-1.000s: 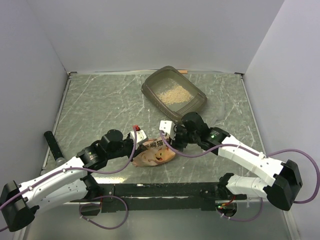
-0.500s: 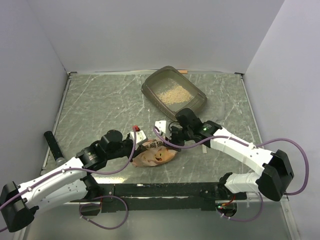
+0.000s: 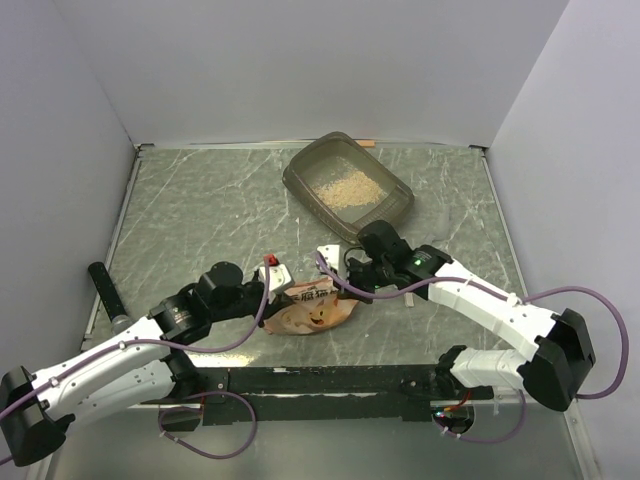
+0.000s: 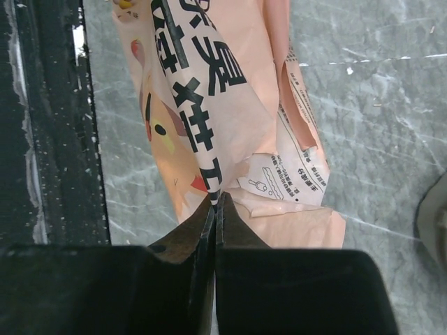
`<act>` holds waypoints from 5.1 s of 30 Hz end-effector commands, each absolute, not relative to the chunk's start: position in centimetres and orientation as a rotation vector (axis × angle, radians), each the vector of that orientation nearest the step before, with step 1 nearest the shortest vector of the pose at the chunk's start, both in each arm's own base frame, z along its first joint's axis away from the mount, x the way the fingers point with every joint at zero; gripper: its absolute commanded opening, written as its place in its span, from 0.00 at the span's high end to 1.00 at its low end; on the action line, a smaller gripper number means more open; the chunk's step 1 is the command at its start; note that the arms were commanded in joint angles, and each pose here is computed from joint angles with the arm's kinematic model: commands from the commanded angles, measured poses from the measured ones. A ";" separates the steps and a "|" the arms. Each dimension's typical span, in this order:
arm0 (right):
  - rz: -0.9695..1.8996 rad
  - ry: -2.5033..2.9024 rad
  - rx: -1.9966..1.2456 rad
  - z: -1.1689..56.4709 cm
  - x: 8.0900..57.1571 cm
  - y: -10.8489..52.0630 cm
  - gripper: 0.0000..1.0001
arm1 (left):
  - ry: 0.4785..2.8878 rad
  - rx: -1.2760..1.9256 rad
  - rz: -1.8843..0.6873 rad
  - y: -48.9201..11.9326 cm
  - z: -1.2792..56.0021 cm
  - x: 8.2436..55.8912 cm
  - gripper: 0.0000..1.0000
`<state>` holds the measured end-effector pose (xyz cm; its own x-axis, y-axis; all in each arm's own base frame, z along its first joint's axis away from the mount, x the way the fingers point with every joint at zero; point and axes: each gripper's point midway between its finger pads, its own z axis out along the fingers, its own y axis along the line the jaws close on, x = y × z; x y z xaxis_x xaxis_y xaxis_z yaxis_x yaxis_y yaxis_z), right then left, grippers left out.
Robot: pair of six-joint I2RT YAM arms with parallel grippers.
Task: Fill the litter box with clean litter
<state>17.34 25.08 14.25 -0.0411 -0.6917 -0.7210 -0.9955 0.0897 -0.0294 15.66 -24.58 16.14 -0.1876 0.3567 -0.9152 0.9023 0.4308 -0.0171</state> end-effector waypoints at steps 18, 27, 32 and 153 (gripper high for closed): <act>0.660 1.902 -1.504 14.9 15.7 22.9 1.00 | 1.546 1.384 -1.120 -31.3 19.6 11.6 0.63; 0.647 1.885 -1.505 15.1 15.9 22.9 1.00 | 1.717 1.458 -0.943 -30.7 14.3 11.6 0.64; 0.651 1.890 -1.506 15.1 15.7 22.8 1.00 | 1.686 1.362 -0.798 -29.9 15.4 13.6 0.63; -0.181 2.544 -0.124 14.0 28.3 9.9 1.00 | 1.687 1.120 -0.573 -25.4 20.2 16.2 0.62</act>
<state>27.49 8.88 8.10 -0.8991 -0.1545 -0.4095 -0.0540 0.9676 -0.2465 15.46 -24.69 16.70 -0.1235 0.4561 -0.8813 0.8869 0.4491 0.1081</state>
